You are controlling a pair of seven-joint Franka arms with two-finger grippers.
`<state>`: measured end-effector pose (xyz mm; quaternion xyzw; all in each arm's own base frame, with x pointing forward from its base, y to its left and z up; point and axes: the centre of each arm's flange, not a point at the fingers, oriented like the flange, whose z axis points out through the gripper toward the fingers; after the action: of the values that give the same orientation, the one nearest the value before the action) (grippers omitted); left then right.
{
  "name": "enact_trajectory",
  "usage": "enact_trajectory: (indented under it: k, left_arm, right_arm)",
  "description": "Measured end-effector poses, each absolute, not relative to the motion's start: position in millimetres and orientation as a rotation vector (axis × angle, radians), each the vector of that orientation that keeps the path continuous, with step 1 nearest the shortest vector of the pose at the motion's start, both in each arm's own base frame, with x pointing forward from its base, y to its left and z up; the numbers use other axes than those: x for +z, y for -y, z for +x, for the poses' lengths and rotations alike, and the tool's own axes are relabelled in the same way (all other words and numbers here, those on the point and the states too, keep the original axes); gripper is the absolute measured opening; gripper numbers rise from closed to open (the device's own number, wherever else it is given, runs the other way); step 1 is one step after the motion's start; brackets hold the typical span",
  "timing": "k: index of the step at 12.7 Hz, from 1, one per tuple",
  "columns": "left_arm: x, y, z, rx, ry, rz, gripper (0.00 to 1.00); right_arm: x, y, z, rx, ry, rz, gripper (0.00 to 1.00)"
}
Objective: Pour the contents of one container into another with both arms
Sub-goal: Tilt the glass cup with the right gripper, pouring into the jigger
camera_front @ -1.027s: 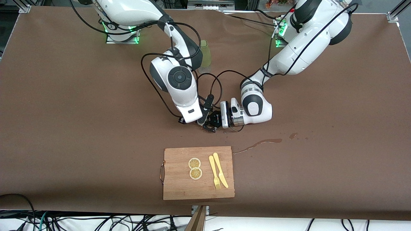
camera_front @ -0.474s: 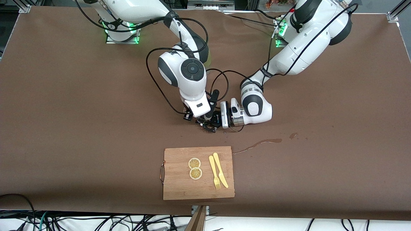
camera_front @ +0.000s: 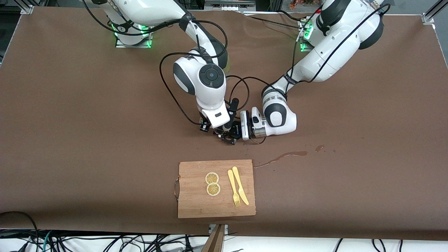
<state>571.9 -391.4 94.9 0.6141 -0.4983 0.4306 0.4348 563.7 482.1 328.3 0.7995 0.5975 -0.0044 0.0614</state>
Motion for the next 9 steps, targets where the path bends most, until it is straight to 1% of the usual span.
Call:
enact_trajectory:
  k: [6, 9]
  left_arm:
    - [95, 391, 572, 1.075, 1.244, 1.527, 0.08]
    - [95, 391, 572, 1.076, 1.244, 1.527, 0.08]
  right_arm:
    - [328, -480, 566, -0.014, -1.764, 2.475, 0.49]
    - [337, -471, 578, 0.004, -1.725, 2.601, 0.49]
